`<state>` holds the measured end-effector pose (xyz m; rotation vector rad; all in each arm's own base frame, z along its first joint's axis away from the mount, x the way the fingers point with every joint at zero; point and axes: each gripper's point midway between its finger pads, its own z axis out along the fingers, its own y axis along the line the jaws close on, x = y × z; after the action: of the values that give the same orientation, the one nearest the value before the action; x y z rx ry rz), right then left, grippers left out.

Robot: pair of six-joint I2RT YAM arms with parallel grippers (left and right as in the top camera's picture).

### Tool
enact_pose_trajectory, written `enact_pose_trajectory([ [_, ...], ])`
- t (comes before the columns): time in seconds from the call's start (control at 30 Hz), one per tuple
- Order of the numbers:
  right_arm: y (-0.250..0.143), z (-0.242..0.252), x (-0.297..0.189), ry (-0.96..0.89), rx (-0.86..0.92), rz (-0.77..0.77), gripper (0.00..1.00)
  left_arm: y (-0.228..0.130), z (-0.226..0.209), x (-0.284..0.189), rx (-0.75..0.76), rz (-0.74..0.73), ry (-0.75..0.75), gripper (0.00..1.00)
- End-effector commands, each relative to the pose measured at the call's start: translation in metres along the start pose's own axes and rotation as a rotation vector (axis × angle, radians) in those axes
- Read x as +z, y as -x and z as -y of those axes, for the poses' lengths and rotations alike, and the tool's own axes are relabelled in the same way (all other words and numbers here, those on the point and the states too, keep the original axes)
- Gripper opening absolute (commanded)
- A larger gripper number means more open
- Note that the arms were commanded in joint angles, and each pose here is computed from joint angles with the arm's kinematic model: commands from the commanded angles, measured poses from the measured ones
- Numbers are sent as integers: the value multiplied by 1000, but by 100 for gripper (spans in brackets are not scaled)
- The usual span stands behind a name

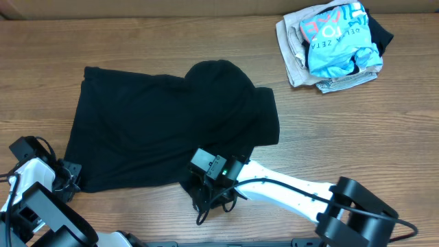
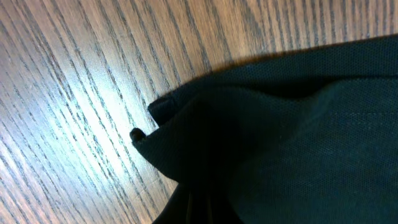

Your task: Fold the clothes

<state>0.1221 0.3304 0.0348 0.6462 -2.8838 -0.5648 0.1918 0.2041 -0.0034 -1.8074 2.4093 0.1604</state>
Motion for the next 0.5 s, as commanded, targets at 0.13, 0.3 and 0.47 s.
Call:
enact_pose_trajectory([
  [0.13, 15, -7, -10, 7, 11, 28, 4, -10, -10, 19, 6, -40, 49, 4],
  [0.3, 33, 14, -36, -17, 94, 71, 4, -10, -9, 19, 6, -44, 46, 4],
  [0.47, 40, 44, -88, -56, 197, 143, 4, -13, 8, 10, 142, -91, -46, 4],
])
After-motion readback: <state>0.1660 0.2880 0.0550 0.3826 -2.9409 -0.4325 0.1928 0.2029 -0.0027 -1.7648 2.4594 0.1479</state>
